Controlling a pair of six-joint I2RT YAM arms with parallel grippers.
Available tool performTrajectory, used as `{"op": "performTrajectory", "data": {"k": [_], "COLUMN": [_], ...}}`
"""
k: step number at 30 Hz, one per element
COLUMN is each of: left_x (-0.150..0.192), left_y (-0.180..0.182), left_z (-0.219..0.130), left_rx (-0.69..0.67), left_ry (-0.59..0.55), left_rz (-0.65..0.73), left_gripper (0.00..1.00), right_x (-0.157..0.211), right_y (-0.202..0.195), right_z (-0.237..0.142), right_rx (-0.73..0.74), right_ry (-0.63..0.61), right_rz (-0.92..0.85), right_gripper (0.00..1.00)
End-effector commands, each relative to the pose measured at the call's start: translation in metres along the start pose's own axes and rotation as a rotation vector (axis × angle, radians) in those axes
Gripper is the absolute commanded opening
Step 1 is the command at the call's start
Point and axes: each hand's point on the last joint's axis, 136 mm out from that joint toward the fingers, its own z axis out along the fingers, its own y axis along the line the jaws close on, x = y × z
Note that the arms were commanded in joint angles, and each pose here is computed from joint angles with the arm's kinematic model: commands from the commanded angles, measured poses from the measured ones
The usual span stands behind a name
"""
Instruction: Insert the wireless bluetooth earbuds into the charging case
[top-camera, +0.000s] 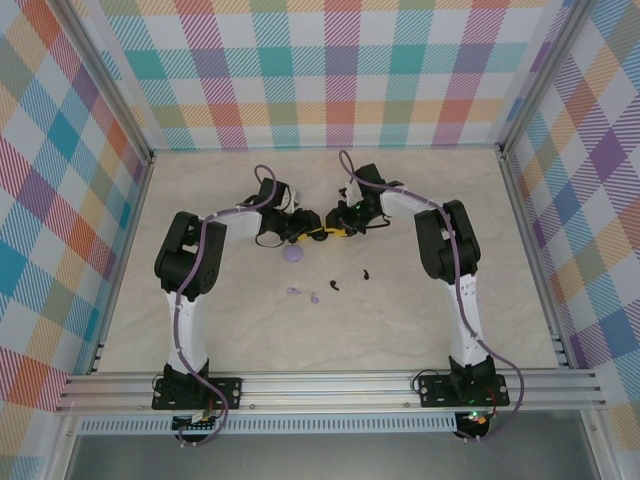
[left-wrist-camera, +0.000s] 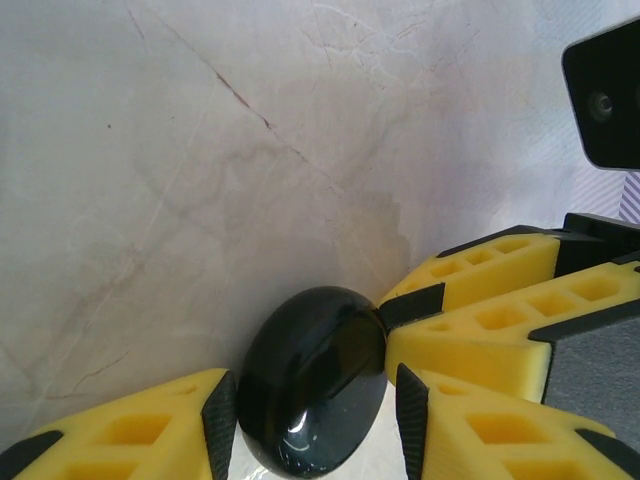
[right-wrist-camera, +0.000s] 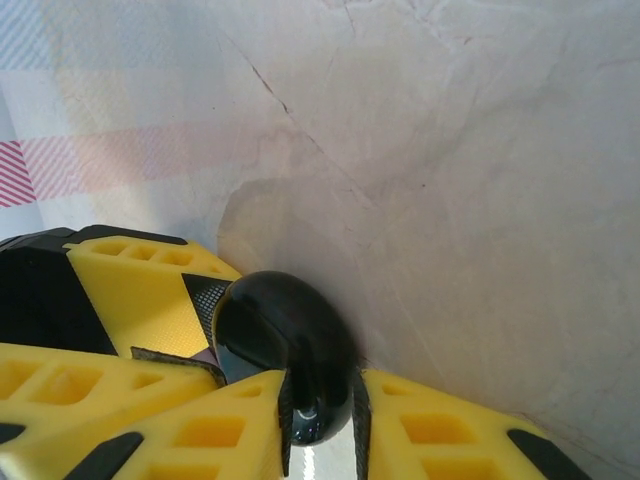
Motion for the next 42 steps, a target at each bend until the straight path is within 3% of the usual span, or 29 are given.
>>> {"op": "performTrajectory", "data": {"k": [1,26,42], "left_x": [0.008,0.001,-0.002], "left_y": [-0.001,-0.019,-0.018], "left_z": [0.008,0.01,0.0], "left_rx": [0.007,0.099,0.052], "left_ry": [0.04,0.008,-0.028], "left_rz": [-0.018,-0.082,-0.052], "left_gripper": [0.48,0.37,0.2], "right_x": [0.001,0.006,0.006], "right_y": [0.001,-0.004,-0.003], "right_z": [0.008,0.012,-0.013], "right_rx": [-0.024,-0.038,-0.031], "right_ry": [0.024,0.028,-0.04], "right_rz": [0.015,0.064,0.046], "right_gripper": [0.25,0.23,0.28]}}
